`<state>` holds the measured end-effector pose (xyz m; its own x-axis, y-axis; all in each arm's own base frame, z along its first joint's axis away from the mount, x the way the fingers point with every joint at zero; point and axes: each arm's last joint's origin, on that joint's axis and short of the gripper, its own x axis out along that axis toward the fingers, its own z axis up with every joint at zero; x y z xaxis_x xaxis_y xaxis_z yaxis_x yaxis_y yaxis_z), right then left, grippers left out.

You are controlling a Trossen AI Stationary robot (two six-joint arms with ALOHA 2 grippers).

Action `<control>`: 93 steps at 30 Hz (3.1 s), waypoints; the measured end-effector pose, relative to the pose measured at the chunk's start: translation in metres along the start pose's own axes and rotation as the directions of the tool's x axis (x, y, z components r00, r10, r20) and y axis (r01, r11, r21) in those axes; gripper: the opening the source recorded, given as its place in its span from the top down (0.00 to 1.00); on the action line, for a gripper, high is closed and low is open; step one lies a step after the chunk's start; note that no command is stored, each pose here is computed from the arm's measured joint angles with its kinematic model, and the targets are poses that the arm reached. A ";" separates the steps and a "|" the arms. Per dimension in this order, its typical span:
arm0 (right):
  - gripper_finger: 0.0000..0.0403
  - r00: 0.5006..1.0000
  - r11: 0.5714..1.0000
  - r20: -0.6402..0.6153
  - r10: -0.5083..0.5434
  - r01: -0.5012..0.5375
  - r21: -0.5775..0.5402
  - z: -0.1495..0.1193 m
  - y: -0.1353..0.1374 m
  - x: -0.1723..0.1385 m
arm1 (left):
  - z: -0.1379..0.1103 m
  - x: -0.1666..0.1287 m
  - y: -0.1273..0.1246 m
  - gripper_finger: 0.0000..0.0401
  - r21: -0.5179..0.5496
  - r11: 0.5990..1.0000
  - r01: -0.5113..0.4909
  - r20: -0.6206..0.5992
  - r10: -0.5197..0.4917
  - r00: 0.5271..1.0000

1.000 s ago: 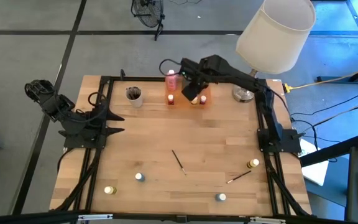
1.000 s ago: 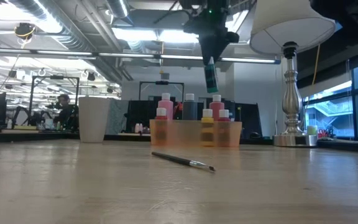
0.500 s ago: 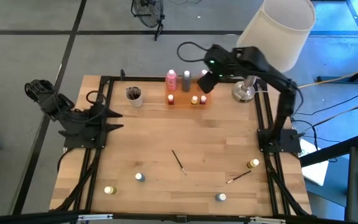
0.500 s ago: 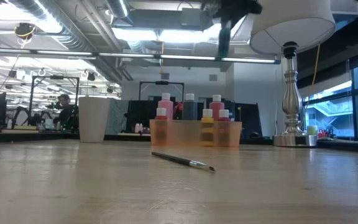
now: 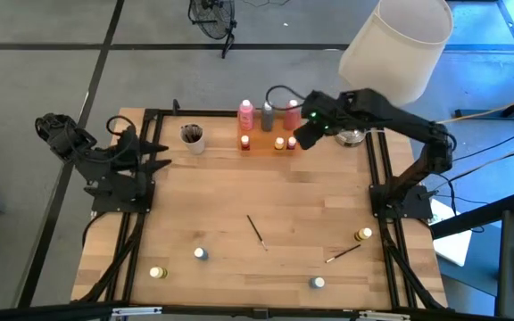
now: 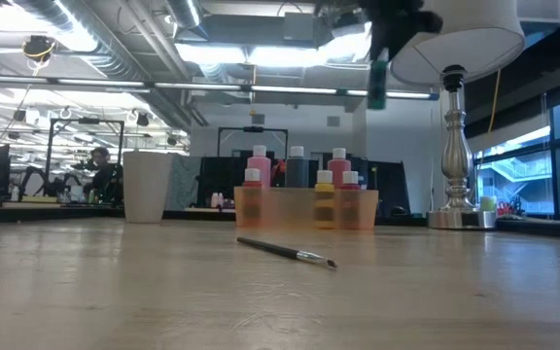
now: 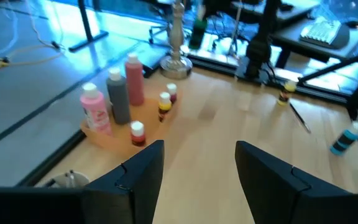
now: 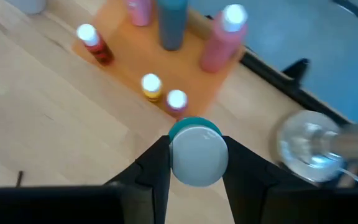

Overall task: Pick & Place Paint Supplies
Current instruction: Put the green paint bottle into the orange bin

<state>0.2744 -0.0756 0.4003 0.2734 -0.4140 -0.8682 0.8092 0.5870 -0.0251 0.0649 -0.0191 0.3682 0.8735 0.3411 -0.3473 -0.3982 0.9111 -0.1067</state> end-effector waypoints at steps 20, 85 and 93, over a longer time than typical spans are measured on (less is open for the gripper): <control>0.71 0.995 0.963 0.070 0.065 -0.081 0.257 0.019 -0.027 0.105 | 0.001 -0.004 0.007 0.52 0.065 0.997 -0.049 0.049 0.046 0.998; 0.71 0.991 0.971 -0.123 0.052 -0.021 0.238 0.003 -0.035 0.222 | 0.002 -0.004 0.007 0.52 0.013 0.998 -0.053 0.054 0.053 0.997; 0.63 0.990 0.966 -0.128 0.066 -0.031 0.258 0.003 -0.035 0.222 | 0.002 -0.004 0.007 0.52 0.023 0.998 -0.054 0.053 0.053 0.997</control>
<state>0.3083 -0.1901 0.2104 0.2573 -0.2823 -0.9242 0.9072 0.3999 0.1305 0.0594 -0.0136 0.3701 0.8651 0.4003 -0.3023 -0.4382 0.8964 -0.0669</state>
